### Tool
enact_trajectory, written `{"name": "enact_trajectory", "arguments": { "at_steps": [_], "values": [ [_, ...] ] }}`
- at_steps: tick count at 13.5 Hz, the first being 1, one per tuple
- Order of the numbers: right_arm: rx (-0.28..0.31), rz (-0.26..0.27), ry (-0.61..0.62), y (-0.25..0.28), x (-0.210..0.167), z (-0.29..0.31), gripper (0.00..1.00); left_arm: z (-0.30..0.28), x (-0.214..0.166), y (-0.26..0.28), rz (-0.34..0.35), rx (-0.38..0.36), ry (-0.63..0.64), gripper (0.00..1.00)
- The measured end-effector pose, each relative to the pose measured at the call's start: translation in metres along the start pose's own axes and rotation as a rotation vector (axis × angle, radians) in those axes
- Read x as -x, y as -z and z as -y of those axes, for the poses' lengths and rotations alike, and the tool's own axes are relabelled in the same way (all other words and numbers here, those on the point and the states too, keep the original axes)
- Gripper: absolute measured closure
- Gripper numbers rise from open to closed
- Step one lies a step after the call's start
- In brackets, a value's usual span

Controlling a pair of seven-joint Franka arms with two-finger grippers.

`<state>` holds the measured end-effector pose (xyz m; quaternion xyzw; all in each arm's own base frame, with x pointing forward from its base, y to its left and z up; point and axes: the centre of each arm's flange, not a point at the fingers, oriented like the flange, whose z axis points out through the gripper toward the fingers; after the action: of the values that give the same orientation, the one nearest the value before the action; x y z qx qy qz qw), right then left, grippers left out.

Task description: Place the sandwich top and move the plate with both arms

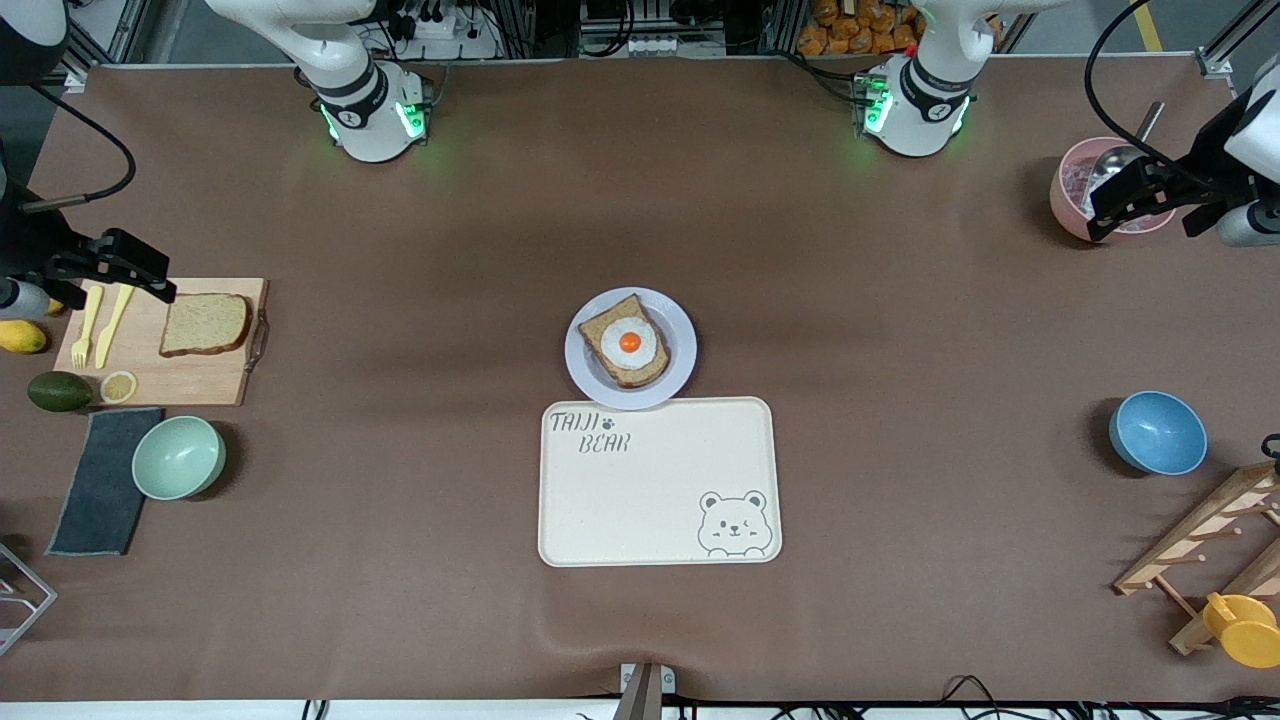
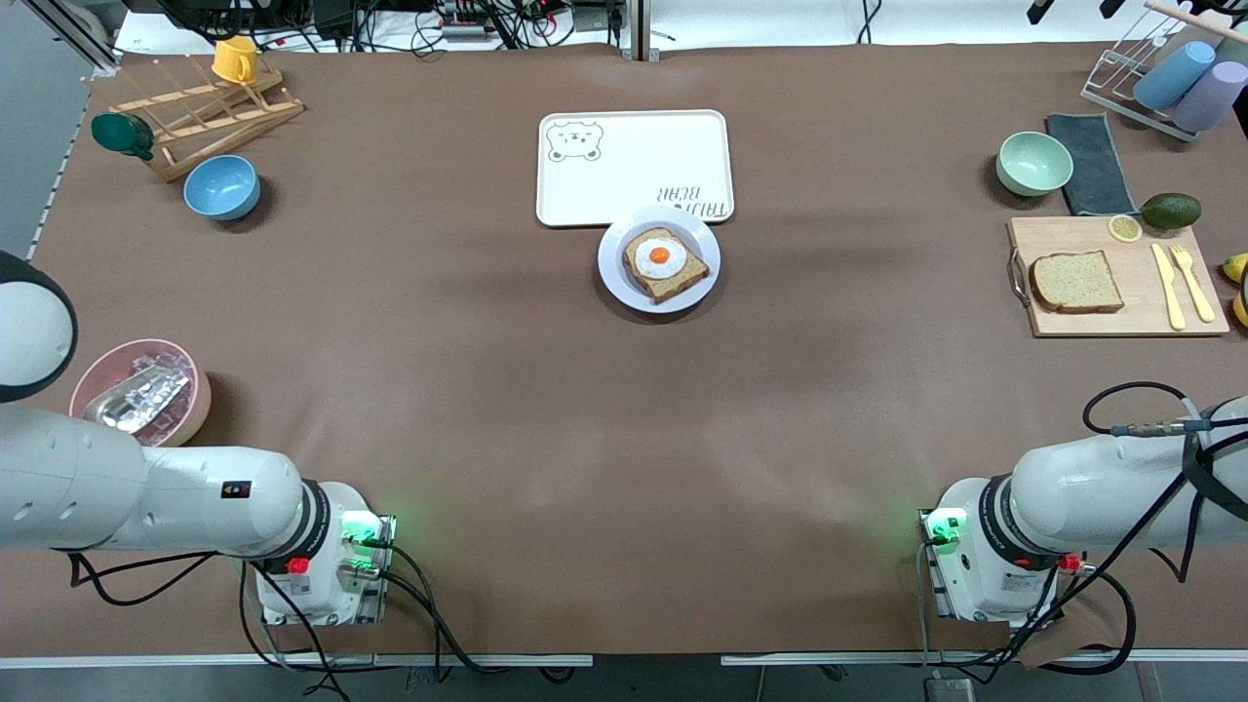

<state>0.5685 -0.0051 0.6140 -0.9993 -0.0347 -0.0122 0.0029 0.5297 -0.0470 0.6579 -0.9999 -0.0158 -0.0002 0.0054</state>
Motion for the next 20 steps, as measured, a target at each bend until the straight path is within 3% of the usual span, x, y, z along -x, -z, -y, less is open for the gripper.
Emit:
{"name": "enact_trajectory", "arguments": {
  "at_steps": [5, 10, 13, 17, 20],
  "values": [
    [0.0, 0.002, 0.0, -0.001, 0.0, 0.0, 0.0, 0.002, -0.002, -0.001, -0.002, 0.006, 0.005, 0.0],
    [0.0, 0.004, 0.0, -0.003, -0.001, 0.0, 0.0, 0.015, -0.011, -0.008, -0.003, 0.06, 0.038, 0.0],
    [-0.003, 0.01, -0.01, -0.006, -0.003, -0.003, 0.0, 0.012, -0.014, -0.022, 0.026, 0.059, 0.033, 0.0],
    [-0.055, 0.02, -0.082, -0.015, -0.003, -0.04, 0.0, 0.007, -0.019, -0.044, 0.056, 0.057, 0.025, 0.0],
    [-0.06, 0.049, -0.109, -0.029, -0.004, -0.055, 0.0, 0.001, -0.023, -0.085, 0.089, 0.054, 0.019, 0.0]
  ]
}}
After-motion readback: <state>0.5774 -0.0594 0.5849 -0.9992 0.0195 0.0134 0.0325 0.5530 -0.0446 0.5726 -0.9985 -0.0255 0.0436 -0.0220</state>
